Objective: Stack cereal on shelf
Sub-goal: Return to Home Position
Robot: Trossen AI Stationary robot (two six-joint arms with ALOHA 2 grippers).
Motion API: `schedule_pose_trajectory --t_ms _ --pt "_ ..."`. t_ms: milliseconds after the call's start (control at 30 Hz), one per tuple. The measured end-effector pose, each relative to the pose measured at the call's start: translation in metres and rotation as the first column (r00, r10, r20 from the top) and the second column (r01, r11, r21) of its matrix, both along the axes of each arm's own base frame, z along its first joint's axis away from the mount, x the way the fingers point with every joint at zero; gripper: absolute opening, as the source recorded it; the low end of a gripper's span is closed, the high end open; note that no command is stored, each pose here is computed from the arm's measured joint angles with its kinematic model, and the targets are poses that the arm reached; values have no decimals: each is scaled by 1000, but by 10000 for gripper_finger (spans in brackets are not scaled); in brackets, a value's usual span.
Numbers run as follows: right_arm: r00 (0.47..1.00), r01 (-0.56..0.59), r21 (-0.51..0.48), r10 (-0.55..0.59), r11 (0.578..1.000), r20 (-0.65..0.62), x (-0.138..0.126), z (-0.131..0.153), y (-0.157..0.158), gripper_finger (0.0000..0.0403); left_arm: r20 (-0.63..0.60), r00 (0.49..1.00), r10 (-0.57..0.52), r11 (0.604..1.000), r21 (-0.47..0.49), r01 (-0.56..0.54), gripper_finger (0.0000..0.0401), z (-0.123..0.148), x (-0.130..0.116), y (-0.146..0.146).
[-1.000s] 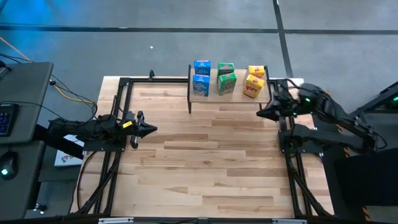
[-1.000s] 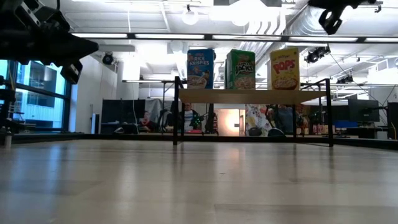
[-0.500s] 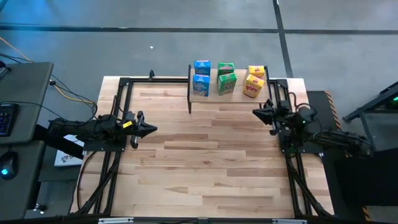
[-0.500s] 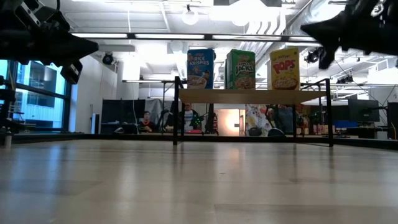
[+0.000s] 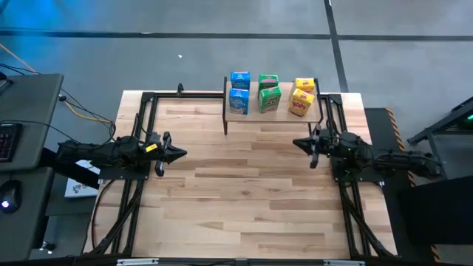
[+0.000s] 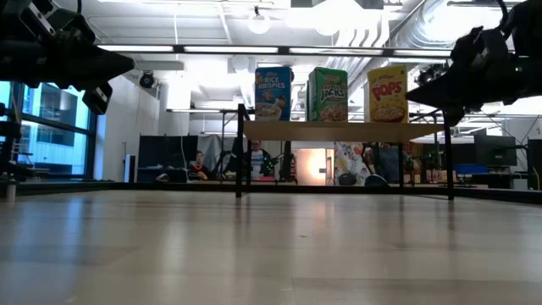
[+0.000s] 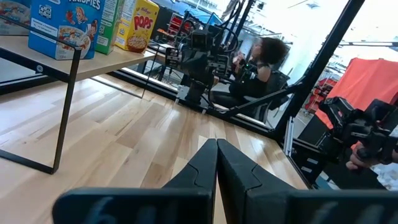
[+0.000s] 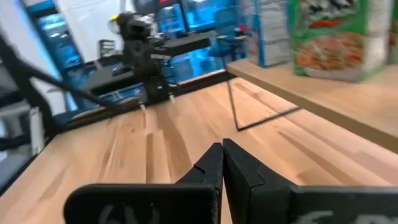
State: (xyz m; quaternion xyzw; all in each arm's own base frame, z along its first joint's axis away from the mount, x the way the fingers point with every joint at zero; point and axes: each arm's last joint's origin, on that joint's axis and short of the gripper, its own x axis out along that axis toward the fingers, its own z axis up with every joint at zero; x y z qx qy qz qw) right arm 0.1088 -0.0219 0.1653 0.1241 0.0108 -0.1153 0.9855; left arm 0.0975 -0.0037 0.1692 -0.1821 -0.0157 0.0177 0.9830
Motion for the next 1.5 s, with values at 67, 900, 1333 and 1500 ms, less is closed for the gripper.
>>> schedule_pose_trajectory --t_ms 67,900,1333,1500 --pt "999 -44 -41 44 998 -6 0 0 1 0 0 1000 0 1000 0 0 3 0 0 0" --pt "992 -89 203 104 975 -65 -3 -10 4 0 10 1000 0 1000 -1 0 3 1 -1 0" --pt "990 -110 152 94 982 105 -13 4 5 0 11 999 -35 999 -1 35 3 1 -1 -3" --pt "991 -107 157 93 982 91 -13 3 5 0 10 999 -34 999 -1 34 3 1 -1 -3"
